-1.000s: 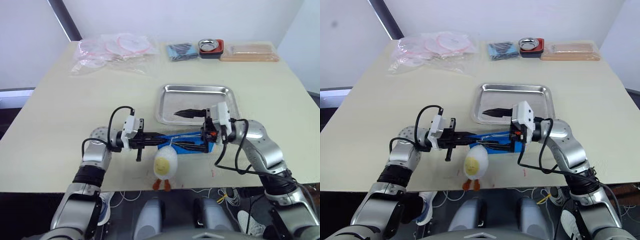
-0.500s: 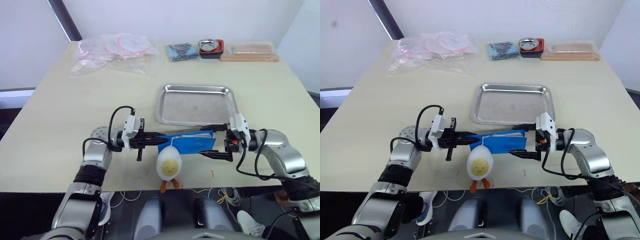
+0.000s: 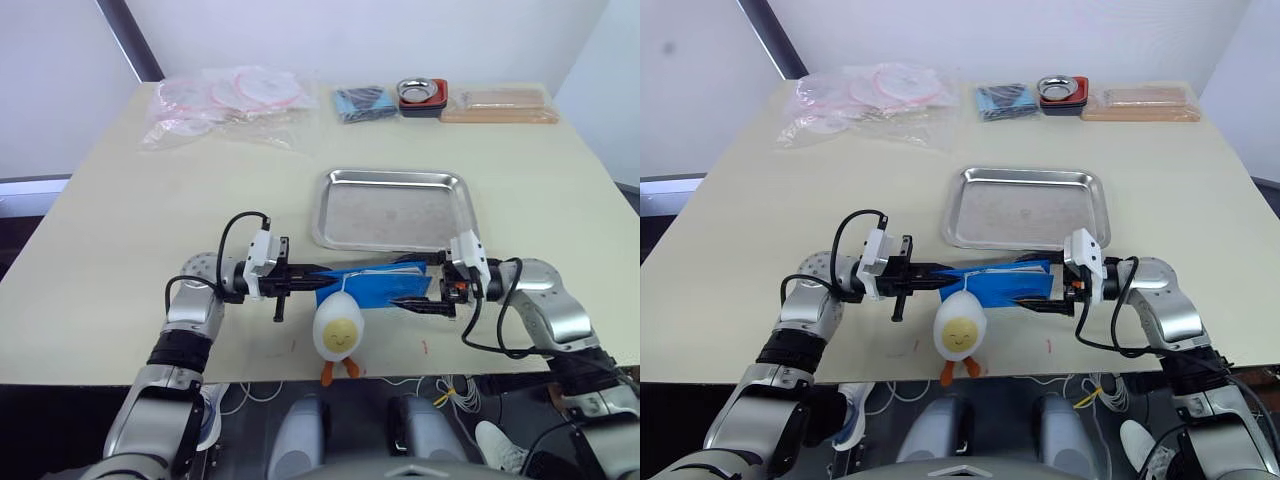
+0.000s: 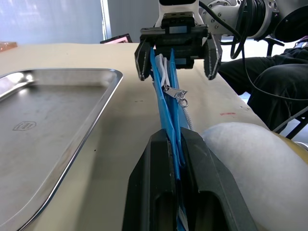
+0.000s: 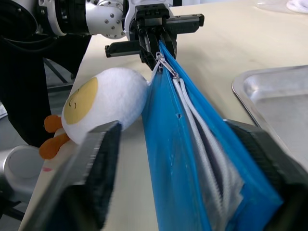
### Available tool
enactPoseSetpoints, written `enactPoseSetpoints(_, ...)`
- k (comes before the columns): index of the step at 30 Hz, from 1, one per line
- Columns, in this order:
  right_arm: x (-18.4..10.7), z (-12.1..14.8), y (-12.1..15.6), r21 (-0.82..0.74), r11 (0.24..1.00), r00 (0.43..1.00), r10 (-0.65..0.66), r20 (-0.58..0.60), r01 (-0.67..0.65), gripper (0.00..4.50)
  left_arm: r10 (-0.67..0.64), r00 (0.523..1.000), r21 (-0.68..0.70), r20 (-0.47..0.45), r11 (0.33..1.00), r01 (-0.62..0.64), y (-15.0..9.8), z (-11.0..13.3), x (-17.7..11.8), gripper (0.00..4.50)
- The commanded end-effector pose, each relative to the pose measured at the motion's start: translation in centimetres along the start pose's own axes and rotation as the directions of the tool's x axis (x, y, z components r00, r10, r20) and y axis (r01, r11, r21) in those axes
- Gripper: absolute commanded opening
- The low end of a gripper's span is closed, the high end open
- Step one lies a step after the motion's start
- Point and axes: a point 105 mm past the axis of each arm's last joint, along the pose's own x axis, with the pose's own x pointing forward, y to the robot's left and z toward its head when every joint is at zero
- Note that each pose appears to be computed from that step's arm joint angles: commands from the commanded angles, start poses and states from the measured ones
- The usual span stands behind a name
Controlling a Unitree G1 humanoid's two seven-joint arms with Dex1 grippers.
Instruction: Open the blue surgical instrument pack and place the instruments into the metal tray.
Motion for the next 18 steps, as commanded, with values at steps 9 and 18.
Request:
enactPoseSetpoints(9,-0.21,0.73,-0.19,-0.044,0.999,1.0,0.0,0.008,0.001,0.08,-0.048,0.997,-0.071,-0.068,0.997,0.043,-1.31,-2.09,0.4,0.0)
enactPoseSetpoints(18,-0.19,0.37,-0.36,-0.045,0.999,1.0,-0.005,-0.013,0.005,0.08,-0.055,0.996,-0.105,-0.064,0.993,0.048,-1.49,-1.77,0.28,0.0)
